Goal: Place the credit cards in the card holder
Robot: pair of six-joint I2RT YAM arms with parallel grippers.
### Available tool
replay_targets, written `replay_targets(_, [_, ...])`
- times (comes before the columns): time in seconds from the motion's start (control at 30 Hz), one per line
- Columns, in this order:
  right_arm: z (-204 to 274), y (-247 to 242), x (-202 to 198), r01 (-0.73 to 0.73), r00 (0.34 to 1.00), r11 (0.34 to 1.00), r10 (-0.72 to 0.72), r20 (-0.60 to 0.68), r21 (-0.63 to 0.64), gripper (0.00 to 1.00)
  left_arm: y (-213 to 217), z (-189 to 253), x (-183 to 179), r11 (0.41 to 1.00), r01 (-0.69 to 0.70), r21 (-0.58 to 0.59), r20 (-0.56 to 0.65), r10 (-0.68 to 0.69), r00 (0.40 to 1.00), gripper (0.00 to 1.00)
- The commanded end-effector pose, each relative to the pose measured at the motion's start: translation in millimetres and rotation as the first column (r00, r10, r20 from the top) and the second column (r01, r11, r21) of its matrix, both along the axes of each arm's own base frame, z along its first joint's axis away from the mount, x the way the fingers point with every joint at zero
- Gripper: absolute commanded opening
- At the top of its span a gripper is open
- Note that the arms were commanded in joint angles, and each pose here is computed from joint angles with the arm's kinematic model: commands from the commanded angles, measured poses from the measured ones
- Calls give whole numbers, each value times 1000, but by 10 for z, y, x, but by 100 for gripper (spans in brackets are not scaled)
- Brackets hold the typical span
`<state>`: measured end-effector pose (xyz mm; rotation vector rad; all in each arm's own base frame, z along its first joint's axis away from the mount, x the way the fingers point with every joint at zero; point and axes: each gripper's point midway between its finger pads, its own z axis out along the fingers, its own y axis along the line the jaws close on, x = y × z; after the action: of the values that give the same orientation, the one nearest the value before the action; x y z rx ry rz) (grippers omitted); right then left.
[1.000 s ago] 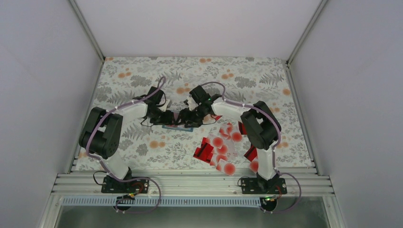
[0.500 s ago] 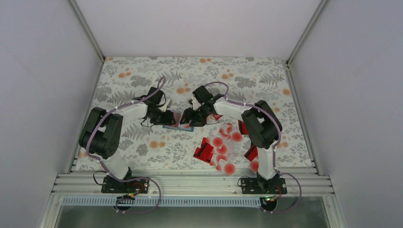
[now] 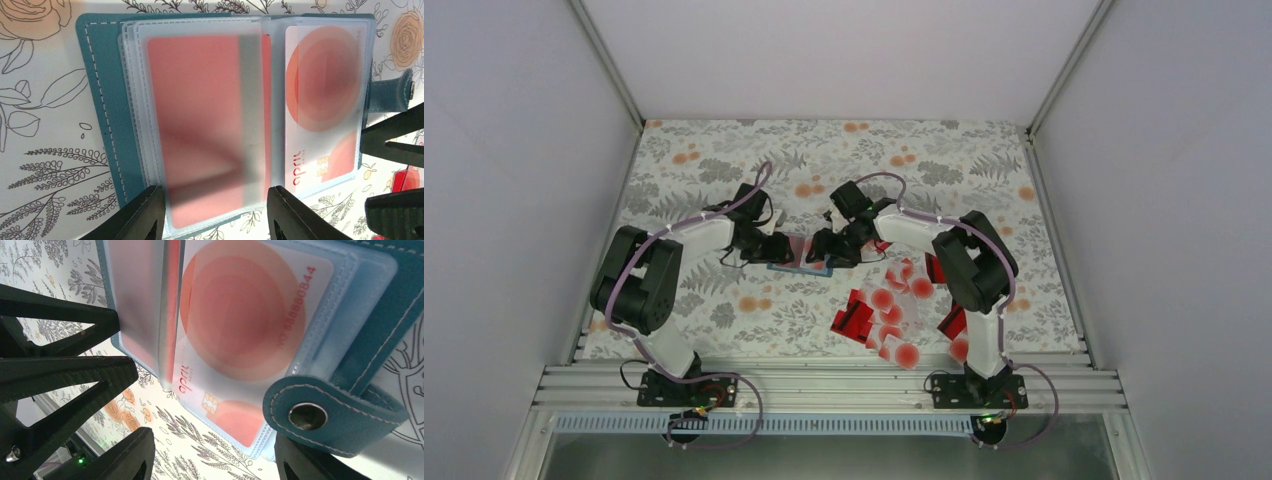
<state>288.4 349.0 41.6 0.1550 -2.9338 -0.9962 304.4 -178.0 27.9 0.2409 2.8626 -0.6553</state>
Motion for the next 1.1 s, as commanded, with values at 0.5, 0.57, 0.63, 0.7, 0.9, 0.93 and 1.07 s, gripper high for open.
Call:
replay_targets(0.5, [135,186,108,-18,1000,994,17,12,104,61,-71,-99,-186,998,28,-56,-60,-31,998,51])
replay_targets(0.57, [199,222,127,-24,1000,992,21,23,125,61,-95,-83,-193,997,27,-73,-61,-31,998,50])
replay_targets(0.63, [247,257,135,-33,999,989,28,34,142,61,-118,-63,-210,995,23,-93,-64,-29,998,49])
replay_targets(0.7, [254,281,138,-40,999,988,35,36,148,61,-136,-45,-219,994,18,-110,-64,-25,998,49])
replay_targets(0.9, [252,362,151,-60,998,985,54,40,159,61,-146,-7,-246,992,13,-125,-65,-21,998,49])
replay_targets(0.93, [252,382,156,-64,997,985,58,41,160,61,-144,5,-249,992,13,-125,-64,-21,998,49])
replay_targets(1.07, [227,418,177,-73,997,985,67,40,158,62,-119,78,-254,993,5,-115,-54,-11,998,49])
